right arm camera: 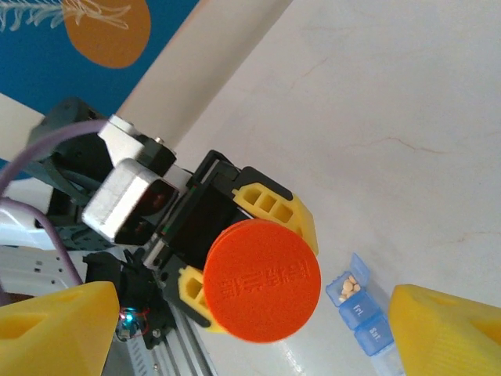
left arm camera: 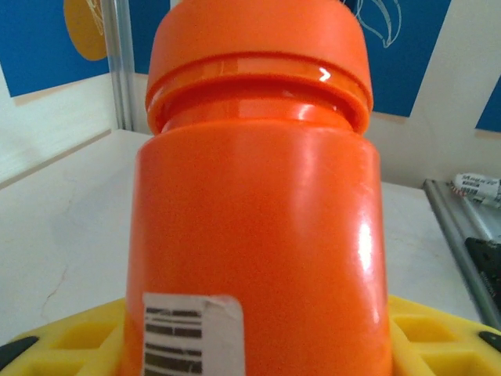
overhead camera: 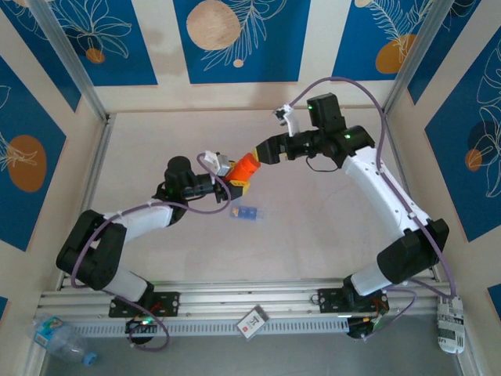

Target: Sort the pills into containers

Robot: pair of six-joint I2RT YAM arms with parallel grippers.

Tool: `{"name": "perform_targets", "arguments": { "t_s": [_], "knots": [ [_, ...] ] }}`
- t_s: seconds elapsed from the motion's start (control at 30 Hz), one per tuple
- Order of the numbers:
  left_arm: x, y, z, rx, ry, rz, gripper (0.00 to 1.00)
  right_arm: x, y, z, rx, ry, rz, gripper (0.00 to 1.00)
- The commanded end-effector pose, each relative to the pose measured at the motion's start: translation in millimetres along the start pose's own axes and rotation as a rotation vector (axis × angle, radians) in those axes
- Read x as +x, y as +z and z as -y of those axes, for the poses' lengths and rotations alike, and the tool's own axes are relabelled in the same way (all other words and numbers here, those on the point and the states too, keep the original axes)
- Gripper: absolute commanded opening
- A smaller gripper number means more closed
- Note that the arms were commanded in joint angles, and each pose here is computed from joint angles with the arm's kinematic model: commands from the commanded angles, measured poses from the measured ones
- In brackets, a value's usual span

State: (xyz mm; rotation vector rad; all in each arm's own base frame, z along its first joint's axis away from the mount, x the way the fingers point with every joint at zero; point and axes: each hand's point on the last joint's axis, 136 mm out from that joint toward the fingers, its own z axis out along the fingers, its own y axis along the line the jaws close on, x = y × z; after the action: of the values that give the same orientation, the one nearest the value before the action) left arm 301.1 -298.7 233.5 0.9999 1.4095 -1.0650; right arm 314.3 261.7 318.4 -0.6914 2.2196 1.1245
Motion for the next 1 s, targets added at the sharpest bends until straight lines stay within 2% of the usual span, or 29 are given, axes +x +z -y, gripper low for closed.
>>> {"name": "perform_targets", "arguments": {
  "t_s": [0.0,0.13,0.4,0.67,0.87,0.97],
  "knots": [
    [-27,-1,5,0.059,0.028,0.069,0.0,3,5,-1,0.02,-0.042,-0.035,0.89],
    [-26,-1,5,0.062,0.026,0.064,0.0,6,12,-3,0.004,-0.037,-0.057,0.88],
    [-26,-1,6,0.063,0.028,0.062,0.0,10,18,-10,-0.061,-0.01,-0.077,0.79],
    [-23,-1,6,0.068,0.027,0.052,0.0,13,22,-18,-0.102,-0.002,-0.091,0.78],
    [-22,0,6,0.069,0.026,0.051,0.0,16,23,-19,-0.108,0.008,-0.101,0.62],
    [-23,0,6,0.069,0.029,0.052,0.0,19,25,-18,-0.109,0.013,-0.111,0.62]
  ]
}}
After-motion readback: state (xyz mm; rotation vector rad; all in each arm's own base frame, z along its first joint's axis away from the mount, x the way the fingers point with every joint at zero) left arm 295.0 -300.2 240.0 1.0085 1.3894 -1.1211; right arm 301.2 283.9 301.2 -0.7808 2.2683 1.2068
